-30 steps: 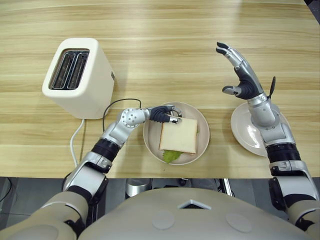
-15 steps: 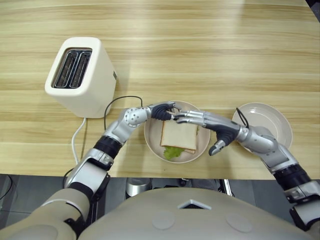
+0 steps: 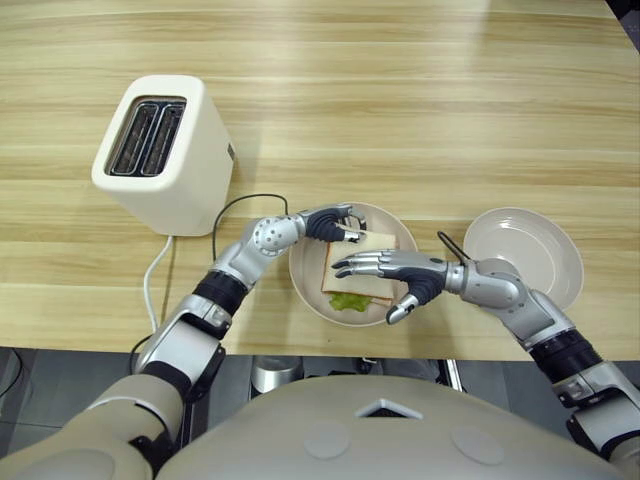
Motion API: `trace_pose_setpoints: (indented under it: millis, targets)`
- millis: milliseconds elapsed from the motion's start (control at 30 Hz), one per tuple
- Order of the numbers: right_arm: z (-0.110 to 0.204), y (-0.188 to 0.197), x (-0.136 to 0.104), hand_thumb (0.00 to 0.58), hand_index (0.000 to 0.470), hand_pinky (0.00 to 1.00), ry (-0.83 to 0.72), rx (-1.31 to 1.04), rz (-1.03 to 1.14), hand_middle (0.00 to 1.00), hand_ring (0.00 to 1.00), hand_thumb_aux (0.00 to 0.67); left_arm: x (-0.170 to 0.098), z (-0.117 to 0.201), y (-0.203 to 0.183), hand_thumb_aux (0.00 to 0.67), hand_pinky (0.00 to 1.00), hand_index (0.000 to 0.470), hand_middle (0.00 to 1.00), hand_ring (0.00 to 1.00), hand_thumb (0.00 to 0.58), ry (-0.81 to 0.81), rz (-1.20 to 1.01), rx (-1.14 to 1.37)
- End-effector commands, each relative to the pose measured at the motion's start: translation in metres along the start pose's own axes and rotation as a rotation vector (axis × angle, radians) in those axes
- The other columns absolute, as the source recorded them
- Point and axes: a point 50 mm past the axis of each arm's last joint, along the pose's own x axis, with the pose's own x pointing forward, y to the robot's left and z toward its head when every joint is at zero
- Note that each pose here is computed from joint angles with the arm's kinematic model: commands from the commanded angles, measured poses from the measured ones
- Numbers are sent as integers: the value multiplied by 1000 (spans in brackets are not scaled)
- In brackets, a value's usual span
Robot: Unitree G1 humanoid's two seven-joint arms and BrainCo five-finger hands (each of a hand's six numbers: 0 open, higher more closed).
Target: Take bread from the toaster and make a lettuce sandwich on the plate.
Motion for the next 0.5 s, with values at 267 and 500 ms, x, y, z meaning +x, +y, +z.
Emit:
trace_pose_setpoints:
  millis: [267, 500]
  targets:
    - [-21, 47, -17, 0, 0, 0, 240, 156, 302, 0, 0, 0, -7, 19, 32, 0, 1000, 0, 1000, 1000, 0, -56, 224, 106]
    - [-27, 33, -13, 0, 0, 0, 283, 95, 215, 0, 0, 0, -31, 9, 67, 0, 0, 0, 0, 0, 0, 180, 709, 374]
